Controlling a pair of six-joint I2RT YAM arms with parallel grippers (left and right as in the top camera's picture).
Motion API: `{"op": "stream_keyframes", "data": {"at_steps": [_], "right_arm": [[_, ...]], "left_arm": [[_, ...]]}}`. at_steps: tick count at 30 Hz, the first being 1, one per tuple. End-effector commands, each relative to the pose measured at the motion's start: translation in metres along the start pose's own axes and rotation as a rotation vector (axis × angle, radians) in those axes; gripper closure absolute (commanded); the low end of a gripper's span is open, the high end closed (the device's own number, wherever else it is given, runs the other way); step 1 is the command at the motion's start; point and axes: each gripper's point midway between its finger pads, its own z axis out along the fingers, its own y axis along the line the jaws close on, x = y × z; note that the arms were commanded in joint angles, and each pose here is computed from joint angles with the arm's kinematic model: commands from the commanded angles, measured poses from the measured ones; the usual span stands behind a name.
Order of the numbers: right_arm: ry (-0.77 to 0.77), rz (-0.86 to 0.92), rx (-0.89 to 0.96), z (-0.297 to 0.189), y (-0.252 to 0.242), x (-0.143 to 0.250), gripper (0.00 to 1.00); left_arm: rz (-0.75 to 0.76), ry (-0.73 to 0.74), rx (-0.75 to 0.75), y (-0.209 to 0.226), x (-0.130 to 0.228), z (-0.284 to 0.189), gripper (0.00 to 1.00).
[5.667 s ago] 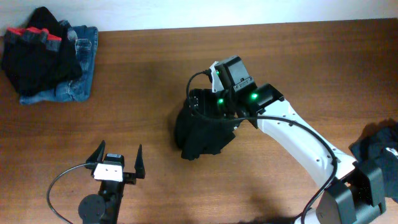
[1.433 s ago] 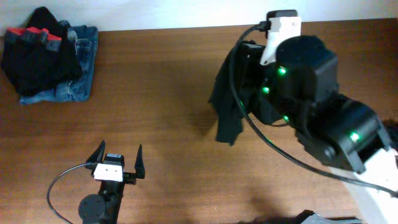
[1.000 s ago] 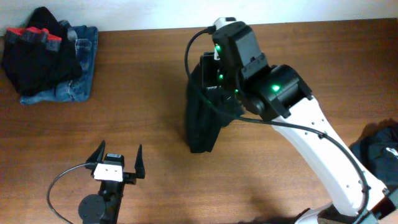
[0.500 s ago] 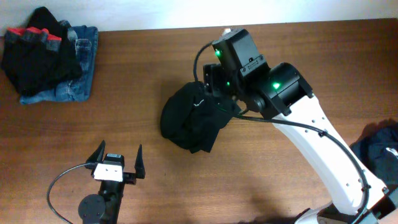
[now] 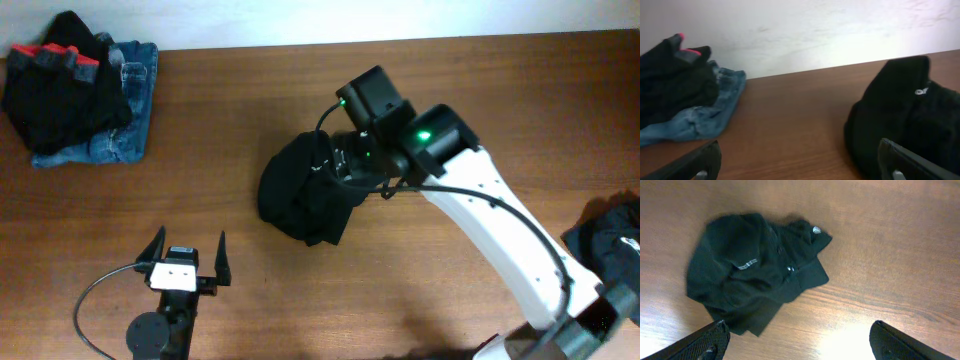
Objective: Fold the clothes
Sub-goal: 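Lower the hanging garment back onto the table center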
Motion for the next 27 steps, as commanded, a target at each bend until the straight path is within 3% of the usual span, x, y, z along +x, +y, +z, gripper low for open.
{"op": "stream_keyframes", "data": {"at_steps": [1, 12, 27], "right_arm": [[0.132, -0.095, -0.053, 0.039, 0.016, 0.024, 0.06], [0.318, -0.225, -0.116, 0.092, 0.052, 0.06, 0.07], [0.344, -0.358, -0.145, 0.099, 0.097, 0.086, 0.03]], "left_arm": [[0.028, 0.009, -0.061, 0.011, 0.003, 0.0, 0.01], [0.026, 0.016, -0.06, 0.01, 0.005, 0.0, 0.01], [0.026, 0.016, -0.06, 0.01, 0.005, 0.0, 0.01]]}}
